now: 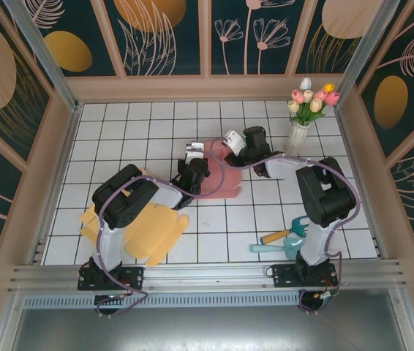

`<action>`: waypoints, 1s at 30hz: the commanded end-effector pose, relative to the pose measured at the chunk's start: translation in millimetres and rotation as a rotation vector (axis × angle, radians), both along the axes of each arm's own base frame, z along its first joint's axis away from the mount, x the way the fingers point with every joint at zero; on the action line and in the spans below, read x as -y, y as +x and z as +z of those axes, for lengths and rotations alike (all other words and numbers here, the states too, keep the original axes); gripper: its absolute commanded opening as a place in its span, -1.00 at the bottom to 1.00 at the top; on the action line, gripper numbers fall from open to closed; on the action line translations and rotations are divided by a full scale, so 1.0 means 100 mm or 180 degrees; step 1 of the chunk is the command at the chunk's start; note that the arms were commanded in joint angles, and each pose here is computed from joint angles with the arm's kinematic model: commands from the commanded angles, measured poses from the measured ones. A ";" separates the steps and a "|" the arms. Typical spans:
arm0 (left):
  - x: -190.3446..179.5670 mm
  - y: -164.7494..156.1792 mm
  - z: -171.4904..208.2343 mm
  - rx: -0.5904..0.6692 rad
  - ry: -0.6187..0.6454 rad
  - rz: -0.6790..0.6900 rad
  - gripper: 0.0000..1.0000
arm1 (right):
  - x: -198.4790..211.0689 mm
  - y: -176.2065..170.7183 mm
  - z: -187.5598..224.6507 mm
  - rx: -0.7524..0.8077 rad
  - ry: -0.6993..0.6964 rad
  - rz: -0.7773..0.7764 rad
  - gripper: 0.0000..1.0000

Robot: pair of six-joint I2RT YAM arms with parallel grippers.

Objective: Fold the paper box

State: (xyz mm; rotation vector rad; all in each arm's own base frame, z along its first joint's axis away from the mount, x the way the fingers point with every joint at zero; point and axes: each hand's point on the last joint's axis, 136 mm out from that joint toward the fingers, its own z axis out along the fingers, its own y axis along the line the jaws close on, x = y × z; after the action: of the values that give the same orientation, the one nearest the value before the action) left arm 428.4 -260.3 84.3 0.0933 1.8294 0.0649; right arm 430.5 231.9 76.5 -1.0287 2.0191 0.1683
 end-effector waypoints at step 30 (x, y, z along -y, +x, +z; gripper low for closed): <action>0.05 0.00 -0.41 -0.0378 0.0455 0.0081 -1.00 | 0.74 0.14 0.04 0.0864 -0.0041 -0.2926 -0.28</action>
State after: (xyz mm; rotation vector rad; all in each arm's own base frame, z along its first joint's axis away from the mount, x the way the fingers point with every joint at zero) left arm 434.4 -291.3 84.8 0.1209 1.8423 0.0325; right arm 441.3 181.4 81.4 -0.1582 2.0351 -0.3664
